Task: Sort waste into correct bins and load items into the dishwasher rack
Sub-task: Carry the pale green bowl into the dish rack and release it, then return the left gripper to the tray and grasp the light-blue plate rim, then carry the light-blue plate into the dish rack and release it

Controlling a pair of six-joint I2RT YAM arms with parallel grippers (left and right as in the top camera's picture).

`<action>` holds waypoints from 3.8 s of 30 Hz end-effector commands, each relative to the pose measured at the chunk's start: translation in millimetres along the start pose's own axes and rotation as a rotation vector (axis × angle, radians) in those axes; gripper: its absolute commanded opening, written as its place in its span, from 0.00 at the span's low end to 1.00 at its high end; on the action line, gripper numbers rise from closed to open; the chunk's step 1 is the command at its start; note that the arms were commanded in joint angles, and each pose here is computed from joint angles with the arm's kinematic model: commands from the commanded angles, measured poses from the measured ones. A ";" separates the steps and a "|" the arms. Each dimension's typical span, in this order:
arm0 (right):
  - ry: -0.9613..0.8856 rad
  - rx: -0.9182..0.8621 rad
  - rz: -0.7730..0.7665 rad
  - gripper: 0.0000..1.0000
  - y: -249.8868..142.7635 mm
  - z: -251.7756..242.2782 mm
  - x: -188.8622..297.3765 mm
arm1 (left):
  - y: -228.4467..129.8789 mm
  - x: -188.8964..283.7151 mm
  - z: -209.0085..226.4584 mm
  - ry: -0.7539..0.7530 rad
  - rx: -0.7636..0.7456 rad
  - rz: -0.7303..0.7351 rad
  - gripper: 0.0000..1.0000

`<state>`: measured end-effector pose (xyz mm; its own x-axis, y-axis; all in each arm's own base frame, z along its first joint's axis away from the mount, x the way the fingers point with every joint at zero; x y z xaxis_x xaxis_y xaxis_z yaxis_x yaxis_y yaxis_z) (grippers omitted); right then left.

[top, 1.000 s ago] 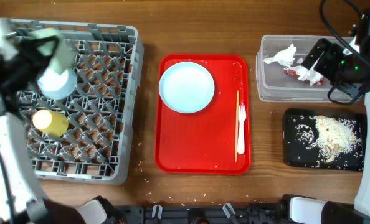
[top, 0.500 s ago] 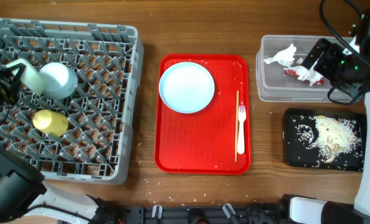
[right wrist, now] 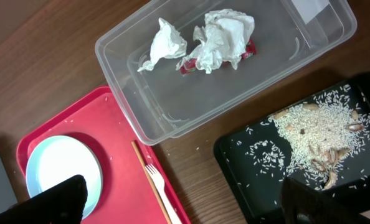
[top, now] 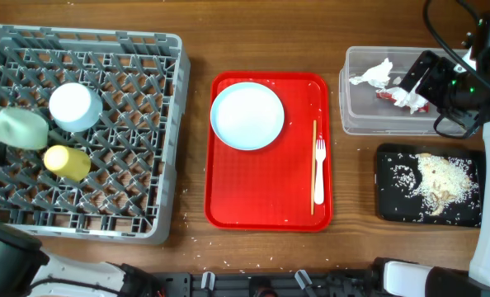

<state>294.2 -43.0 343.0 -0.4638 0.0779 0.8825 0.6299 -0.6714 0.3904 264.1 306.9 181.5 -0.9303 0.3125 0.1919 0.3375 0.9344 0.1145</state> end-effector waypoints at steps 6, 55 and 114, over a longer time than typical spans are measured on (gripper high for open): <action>-0.011 0.016 -0.004 1.00 2.7 -0.1 -2.4 | -1.1 88.6 24.0 0.172 0.161 -0.220 1.00; -0.011 0.017 -0.004 1.00 2.7 -0.1 -2.4 | -220.5 -109.9 -153.8 -0.044 -0.385 0.621 1.00; -0.011 0.017 -0.004 1.00 2.7 -0.1 -2.4 | -371.3 -124.9 -245.0 -0.194 -1.121 0.617 0.04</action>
<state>294.2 -43.0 343.0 -0.4637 0.0783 0.8825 0.6301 -0.6711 0.3907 296.1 -158.6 333.9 -0.6088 0.6362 0.4739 0.5581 -0.0811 0.8258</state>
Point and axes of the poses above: each gripper's point midway between its finger pads, its own x axis back along the fingers, its own z axis along the line the jaws close on, y = z × x, the point moved 7 cm from there along x, back along the fingers, and after that the axes turned 10 degrees about -x, right-handed, at the moved point
